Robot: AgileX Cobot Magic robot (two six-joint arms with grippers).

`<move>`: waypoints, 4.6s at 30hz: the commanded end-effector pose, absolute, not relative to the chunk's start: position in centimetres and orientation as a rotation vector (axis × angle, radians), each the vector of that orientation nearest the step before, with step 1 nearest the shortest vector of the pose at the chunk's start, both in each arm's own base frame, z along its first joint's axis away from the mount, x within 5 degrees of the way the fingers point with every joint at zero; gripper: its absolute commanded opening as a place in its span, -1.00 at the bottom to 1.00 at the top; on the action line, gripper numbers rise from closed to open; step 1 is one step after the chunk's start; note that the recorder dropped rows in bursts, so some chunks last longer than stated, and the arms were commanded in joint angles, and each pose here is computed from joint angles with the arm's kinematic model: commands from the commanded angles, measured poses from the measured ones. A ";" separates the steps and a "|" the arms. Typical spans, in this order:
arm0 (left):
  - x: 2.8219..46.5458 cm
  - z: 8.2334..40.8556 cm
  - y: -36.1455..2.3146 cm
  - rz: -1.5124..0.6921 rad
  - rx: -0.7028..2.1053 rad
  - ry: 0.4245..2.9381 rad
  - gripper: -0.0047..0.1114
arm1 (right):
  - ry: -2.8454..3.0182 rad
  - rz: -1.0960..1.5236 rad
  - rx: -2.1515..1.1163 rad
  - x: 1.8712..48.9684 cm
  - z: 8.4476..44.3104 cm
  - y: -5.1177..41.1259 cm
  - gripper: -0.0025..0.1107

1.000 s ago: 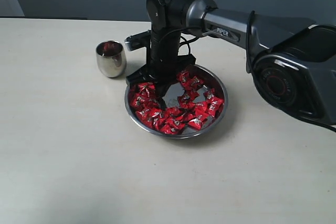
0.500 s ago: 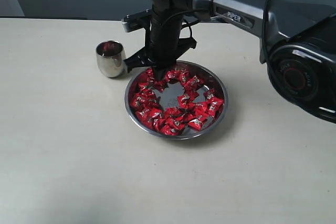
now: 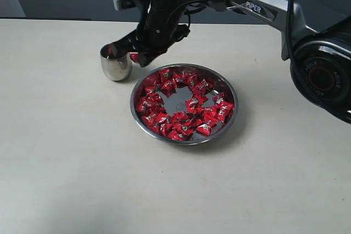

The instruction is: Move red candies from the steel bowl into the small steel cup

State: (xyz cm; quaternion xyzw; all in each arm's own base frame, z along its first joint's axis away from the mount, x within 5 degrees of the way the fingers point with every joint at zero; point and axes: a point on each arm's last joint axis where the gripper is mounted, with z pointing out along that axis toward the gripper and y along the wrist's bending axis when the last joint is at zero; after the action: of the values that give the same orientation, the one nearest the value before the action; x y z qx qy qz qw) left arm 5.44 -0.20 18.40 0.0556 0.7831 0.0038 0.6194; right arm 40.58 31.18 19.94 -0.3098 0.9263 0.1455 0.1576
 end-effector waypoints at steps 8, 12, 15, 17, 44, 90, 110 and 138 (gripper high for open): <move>5.4 18.5 -0.2 0.000 0.125 1.787 -0.91 | 2.329 0.578 -0.748 43.1 20.0 33.1 -0.97; 5.4 18.5 -0.2 0.000 0.125 1.787 -0.91 | 2.321 0.585 -0.763 43.4 18.6 33.4 -0.97; 5.4 18.5 -0.2 0.000 0.125 1.787 -0.91 | 2.325 0.588 -0.757 43.6 18.0 33.5 -0.97; 5.4 18.5 -0.2 0.000 0.125 1.787 -0.91 | 2.326 0.587 -0.755 43.6 17.8 33.6 -0.97; 5.4 18.5 -0.2 0.000 0.125 1.787 -0.91 | 2.715 0.092 -0.947 41.1 19.2 29.0 -0.39; 5.4 18.5 -0.2 0.000 0.125 1.787 -0.91 | 2.794 0.090 -0.965 41.4 15.1 29.4 -0.97; 5.4 18.5 -0.2 0.000 0.125 1.787 -0.91 | 2.700 0.453 -1.241 39.3 18.3 31.0 -0.58; 5.4 18.5 -0.2 0.000 0.125 1.787 -0.91 | 2.915 0.349 -1.134 38.4 14.0 29.8 -0.19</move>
State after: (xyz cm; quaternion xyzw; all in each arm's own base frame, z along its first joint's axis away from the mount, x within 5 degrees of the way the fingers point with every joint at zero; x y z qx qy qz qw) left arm 5.44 -0.20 18.40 0.0556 0.7831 0.0038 0.6194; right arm 38.40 30.15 13.79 -0.3607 0.9253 0.1174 -0.0025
